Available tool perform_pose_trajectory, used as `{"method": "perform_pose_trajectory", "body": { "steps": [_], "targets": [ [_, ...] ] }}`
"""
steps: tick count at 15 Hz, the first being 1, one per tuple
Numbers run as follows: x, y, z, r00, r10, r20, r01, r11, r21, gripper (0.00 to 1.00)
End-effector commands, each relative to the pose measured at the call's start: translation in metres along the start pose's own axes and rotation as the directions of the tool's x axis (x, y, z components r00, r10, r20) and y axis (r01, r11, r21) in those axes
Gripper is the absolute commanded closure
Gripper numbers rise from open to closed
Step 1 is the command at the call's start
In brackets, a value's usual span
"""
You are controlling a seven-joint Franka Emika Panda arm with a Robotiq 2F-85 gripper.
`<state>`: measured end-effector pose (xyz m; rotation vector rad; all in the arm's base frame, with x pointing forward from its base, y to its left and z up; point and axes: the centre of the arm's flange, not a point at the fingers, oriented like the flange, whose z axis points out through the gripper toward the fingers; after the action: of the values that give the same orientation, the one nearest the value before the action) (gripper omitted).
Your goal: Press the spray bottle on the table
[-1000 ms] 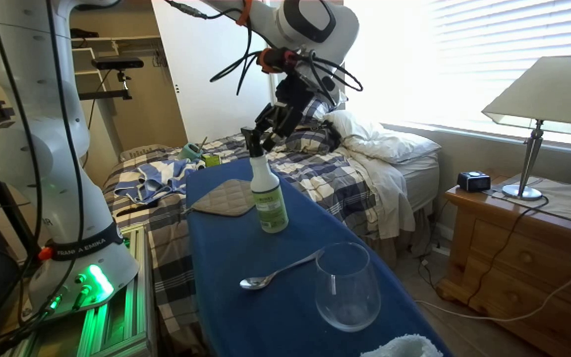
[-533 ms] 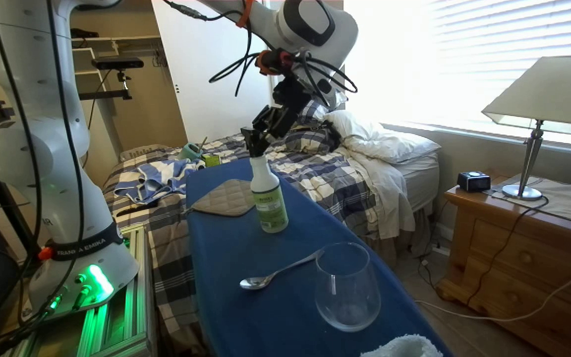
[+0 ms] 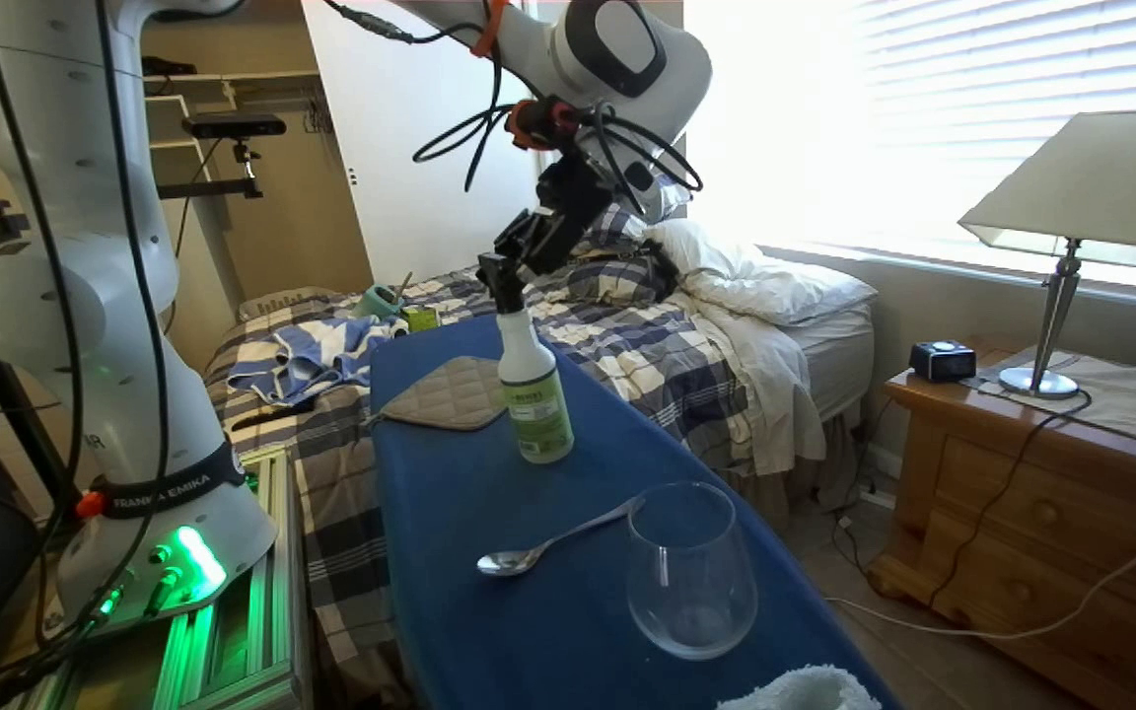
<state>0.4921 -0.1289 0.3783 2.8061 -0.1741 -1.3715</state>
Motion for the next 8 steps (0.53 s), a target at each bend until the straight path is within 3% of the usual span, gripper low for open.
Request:
{"method": "perform_pose_trajectory", "body": {
  "steps": [1,8],
  "targets": [
    [0.0004,0.0014,0.0086,1.0,0.002,0.017,-0.002,1.0,0.018,0.0],
    [0.0064,0.0042,0.0134,0.999,-0.014,0.029,0.013,1.0,0.023,0.0]
  ]
}}
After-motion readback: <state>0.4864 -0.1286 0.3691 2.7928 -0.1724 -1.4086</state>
